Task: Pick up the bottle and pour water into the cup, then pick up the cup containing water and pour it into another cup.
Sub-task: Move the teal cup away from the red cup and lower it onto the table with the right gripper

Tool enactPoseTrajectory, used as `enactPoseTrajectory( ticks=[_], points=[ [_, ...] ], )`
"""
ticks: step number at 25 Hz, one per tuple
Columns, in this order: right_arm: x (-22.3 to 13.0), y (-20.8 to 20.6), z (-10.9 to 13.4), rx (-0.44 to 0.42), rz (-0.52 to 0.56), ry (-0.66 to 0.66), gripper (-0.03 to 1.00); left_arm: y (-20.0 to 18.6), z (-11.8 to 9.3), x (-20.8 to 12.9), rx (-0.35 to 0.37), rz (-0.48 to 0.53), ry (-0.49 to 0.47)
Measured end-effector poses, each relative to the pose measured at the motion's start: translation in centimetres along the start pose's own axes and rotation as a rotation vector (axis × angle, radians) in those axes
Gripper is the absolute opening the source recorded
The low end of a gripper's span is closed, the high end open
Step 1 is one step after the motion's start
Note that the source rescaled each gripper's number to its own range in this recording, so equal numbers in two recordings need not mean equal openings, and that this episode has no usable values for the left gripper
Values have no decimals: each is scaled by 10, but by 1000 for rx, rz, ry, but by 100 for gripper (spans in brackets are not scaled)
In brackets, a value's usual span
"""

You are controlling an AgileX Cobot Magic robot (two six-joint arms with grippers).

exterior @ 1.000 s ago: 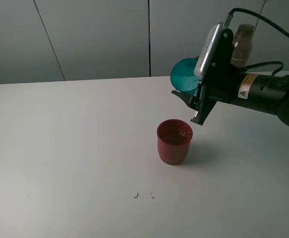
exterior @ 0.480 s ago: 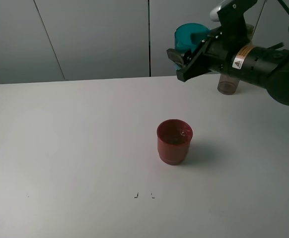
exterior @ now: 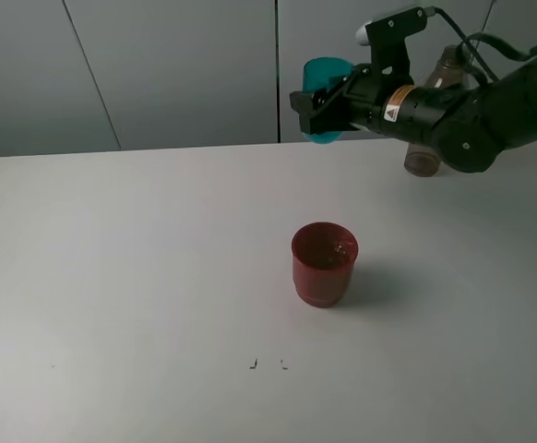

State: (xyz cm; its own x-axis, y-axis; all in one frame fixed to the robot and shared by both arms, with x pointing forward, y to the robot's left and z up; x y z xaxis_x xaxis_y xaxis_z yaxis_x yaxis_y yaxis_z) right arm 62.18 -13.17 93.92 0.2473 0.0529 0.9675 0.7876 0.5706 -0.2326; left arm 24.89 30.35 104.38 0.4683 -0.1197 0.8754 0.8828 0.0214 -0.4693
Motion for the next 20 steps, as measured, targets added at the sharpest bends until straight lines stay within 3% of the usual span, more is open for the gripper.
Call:
enactPoseTrajectory(
  ticks=[10, 20],
  points=[
    [-47, 59, -15, 32, 71, 10, 4, 0, 0, 0, 0, 0, 0],
    [-92, 79, -21, 38, 143, 24, 4, 0, 0, 0, 0, 0, 0]
  ],
)
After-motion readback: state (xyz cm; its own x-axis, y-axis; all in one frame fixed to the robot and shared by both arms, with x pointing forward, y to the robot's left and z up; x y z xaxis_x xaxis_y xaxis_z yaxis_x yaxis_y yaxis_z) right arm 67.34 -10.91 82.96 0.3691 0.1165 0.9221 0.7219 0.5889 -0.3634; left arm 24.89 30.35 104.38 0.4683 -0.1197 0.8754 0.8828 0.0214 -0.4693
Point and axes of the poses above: a point on each arm's last joint axis where the gripper is mounted, y pointing out along that axis toward the gripper, z along the wrist's bending axis when the last joint is at zero, x = y × z, the point moved 2 cm from there along y, pointing out along that axis toward the gripper, and after that the axes turned 6 degrees about y, right-handed, at the moved point
